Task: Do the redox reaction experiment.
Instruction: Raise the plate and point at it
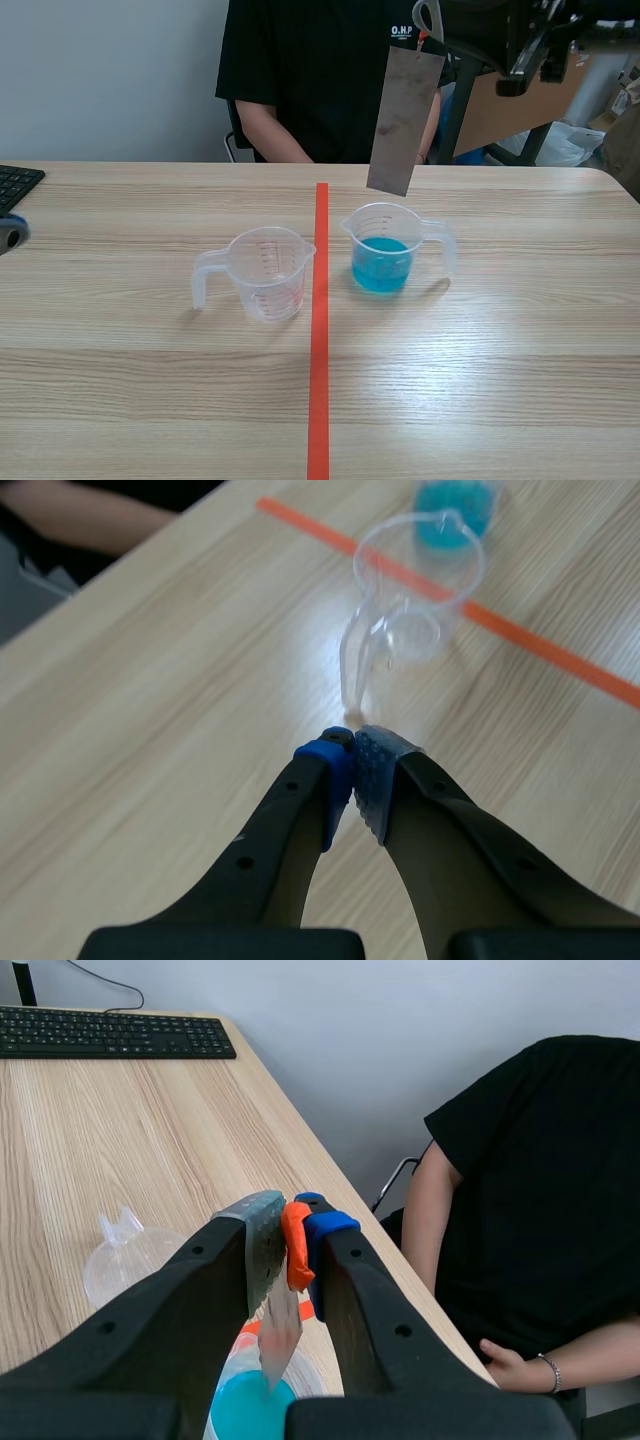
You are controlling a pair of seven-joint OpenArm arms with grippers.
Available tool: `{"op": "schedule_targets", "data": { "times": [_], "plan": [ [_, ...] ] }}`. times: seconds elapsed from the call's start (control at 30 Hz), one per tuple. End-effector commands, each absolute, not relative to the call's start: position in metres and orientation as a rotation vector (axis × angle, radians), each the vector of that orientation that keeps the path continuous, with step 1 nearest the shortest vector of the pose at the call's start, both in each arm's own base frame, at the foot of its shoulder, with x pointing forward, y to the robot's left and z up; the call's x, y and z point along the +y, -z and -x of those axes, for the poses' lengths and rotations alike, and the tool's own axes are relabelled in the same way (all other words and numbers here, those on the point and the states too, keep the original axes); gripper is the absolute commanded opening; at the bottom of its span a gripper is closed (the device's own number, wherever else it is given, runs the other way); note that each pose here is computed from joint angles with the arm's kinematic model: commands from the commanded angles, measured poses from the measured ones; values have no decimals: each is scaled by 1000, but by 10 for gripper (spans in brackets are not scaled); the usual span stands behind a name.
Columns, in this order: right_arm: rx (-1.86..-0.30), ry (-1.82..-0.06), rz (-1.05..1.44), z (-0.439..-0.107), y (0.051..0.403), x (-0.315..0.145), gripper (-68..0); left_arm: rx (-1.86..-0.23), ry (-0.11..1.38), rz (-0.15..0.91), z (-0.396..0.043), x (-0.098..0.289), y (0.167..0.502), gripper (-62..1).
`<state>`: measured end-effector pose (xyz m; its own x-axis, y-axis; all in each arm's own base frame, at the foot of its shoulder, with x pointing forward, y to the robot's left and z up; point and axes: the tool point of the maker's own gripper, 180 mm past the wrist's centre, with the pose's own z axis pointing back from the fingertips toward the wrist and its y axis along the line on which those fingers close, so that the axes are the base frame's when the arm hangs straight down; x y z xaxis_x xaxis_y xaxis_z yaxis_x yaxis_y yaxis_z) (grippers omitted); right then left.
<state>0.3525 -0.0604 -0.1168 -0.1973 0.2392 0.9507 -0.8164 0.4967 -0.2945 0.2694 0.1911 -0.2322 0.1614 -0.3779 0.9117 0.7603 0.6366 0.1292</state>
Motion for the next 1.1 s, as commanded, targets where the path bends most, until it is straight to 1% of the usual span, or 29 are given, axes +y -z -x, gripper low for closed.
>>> {"op": "schedule_targets", "data": {
  "times": [0.0,0.1,0.2,0.57,0.7,0.87,1.07],
  "plan": [
    [-1520,-1054,-526,-352,98,-63,-660,-1161,853,430,-271,180,228,-582],
    [-1520,-1054,-527,-352,98,-63,-660,-1199,863,438,-282,165,223,-582],
    [-1521,-1053,-529,-352,98,-62,-660,-1213,892,430,-291,149,226,-582],
    [-1521,-1054,-529,-352,98,-62,-660,-1285,986,441,-319,79,225,-582],
    [-1521,-1054,-529,-352,98,-62,-660,-1311,986,417,-336,62,229,-582],
    [-1521,-1054,-529,-352,98,-62,-660,-1294,984,389,-360,47,245,-582],
    [-1521,-1054,-529,-352,98,-62,-660,-1306,958,396,-384,26,249,-582]
  ]
}}
